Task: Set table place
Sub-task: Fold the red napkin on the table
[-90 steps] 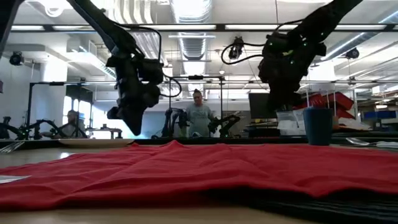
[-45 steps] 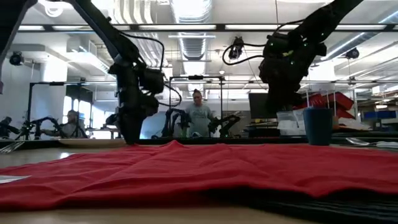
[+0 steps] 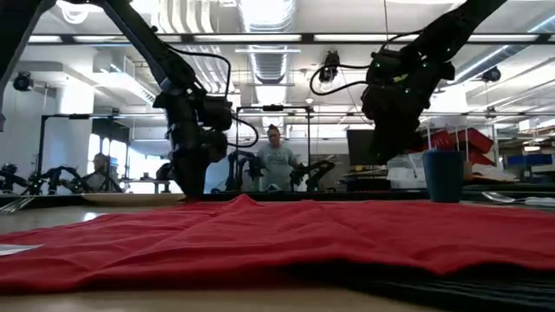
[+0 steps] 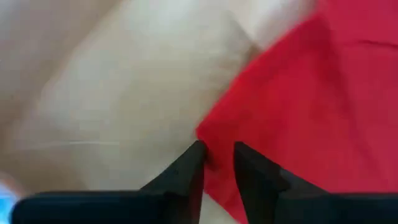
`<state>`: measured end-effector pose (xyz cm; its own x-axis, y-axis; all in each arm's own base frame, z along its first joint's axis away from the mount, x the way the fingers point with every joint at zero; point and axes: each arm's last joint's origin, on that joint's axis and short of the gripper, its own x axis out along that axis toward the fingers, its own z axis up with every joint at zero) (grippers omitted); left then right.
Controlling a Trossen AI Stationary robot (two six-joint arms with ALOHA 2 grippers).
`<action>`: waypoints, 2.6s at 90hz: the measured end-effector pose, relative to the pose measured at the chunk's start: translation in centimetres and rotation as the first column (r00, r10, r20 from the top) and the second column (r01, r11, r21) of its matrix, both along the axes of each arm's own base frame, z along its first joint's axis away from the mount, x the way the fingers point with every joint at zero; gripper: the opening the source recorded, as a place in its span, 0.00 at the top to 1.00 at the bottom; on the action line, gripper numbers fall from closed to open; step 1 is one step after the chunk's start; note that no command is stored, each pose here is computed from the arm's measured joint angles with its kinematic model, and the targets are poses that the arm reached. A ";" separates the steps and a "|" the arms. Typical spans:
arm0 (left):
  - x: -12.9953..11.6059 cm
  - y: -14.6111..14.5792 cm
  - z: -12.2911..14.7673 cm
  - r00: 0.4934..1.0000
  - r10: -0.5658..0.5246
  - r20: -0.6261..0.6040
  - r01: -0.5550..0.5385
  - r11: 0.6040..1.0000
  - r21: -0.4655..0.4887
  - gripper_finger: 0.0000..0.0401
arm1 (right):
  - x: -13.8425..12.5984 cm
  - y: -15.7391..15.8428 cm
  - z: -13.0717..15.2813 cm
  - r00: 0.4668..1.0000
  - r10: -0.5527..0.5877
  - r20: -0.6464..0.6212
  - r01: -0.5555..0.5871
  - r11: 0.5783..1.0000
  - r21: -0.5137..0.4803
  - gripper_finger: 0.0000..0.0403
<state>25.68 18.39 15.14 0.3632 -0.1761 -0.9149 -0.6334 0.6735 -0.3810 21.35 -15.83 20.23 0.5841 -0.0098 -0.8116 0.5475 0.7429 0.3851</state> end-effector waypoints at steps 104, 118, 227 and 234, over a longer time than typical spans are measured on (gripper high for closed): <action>0.2 -0.9 1.2 0.999 -0.039 0.019 0.038 0.998 0.055 1.00 | -1.7 -0.8 -5.2 0.928 -0.061 -0.368 0.093 0.993 0.068 0.60; 0.2 -0.9 1.2 0.999 -0.046 0.018 0.045 0.997 0.055 1.00 | -1.4 -1.0 -5.3 0.933 -0.075 -0.352 0.102 0.993 0.059 0.62; 0.3 -0.9 1.2 0.998 -0.056 0.025 0.055 0.997 0.061 1.00 | -2.2 -1.2 -5.9 0.931 -0.092 -0.354 0.101 0.995 0.008 0.70; 0.3 -0.9 1.2 0.998 -0.057 0.025 0.055 0.997 0.062 1.00 | -2.2 -1.3 -6.0 0.934 -0.086 -0.348 0.096 0.995 0.012 0.72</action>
<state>25.95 17.51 16.35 0.3789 -0.1402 -0.9147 -0.5844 0.7302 -0.3540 19.20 -17.10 14.22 0.2643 -0.0239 -0.9642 0.7154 0.6753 0.1794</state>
